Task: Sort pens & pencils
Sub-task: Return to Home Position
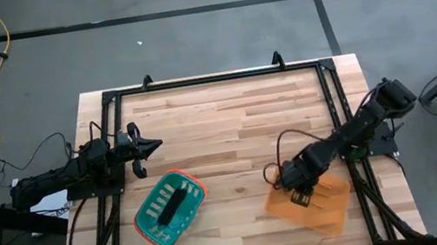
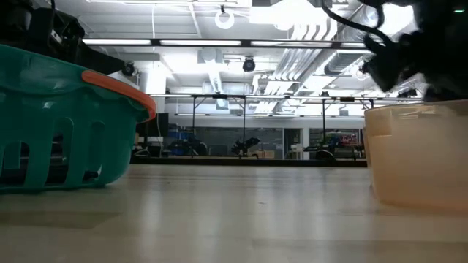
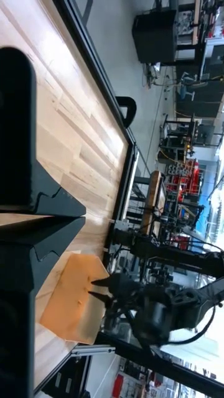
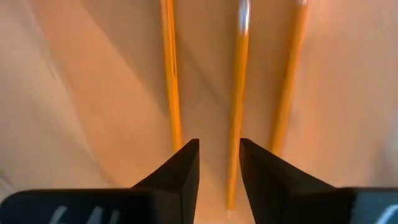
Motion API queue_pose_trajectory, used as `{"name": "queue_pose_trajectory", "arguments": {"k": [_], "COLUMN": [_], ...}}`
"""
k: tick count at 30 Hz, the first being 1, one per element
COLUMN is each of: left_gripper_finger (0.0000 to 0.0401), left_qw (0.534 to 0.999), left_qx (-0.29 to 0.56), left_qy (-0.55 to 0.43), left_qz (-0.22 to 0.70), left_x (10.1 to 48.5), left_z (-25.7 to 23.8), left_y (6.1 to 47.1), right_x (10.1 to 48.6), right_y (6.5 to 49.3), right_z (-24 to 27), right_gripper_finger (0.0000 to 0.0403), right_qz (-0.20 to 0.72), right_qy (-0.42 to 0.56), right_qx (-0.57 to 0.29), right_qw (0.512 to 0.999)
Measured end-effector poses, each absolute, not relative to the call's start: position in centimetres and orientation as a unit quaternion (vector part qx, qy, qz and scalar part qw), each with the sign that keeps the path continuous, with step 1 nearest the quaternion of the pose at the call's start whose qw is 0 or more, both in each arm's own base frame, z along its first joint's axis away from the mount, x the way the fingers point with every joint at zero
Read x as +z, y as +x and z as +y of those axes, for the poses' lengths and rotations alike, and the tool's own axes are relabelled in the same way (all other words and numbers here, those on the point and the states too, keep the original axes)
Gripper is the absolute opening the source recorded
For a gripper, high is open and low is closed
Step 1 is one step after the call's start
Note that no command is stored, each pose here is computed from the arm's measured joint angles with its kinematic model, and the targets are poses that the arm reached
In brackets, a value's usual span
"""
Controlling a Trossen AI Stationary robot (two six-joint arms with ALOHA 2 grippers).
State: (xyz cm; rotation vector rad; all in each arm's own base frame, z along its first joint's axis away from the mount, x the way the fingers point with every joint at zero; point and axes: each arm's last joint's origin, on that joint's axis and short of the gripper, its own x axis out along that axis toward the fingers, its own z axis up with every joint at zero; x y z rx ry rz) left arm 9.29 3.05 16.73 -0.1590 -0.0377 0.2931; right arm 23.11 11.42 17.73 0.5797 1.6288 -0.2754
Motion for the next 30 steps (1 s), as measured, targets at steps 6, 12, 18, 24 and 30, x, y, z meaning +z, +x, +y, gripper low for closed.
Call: {"name": "queue_pose_trajectory", "arguments": {"k": [6,12,18,24,30], "left_gripper_finger": [0.0001,0.0001,0.0001,0.0001,0.0001], "left_qw": [0.986,0.986,0.986,0.986,0.986], "left_qx": [0.145,0.146,0.146,0.146,0.146], "left_qy": [-0.079,-0.079,-0.079,-0.079,-0.079], "left_qz": [-0.019,-0.019,-0.019,-0.019,-0.019], "left_x": [16.7,16.7,16.7,16.7,16.7], "left_z": [3.0,3.0,3.1,3.1,3.1], "left_y": [9.3,9.3,9.3,9.3,9.3], "right_x": [20.5,24.2,26.7,25.2,23.2], "right_y": [24.2,25.2,24.8,21.4,17.7], "right_z": [9.0,6.1,3.9,1.5,-0.1], "right_gripper_finger": [0.0082,0.0061,0.0048,0.0032,0.0025], "right_qz": [0.628,0.493,0.318,0.218,0.142], "right_qy": [0.244,0.191,0.126,0.129,0.145], "right_qx": [-0.075,-0.01,0.046,0.017,-0.013], "right_qw": [0.735,0.849,0.939,0.967,0.979]}}
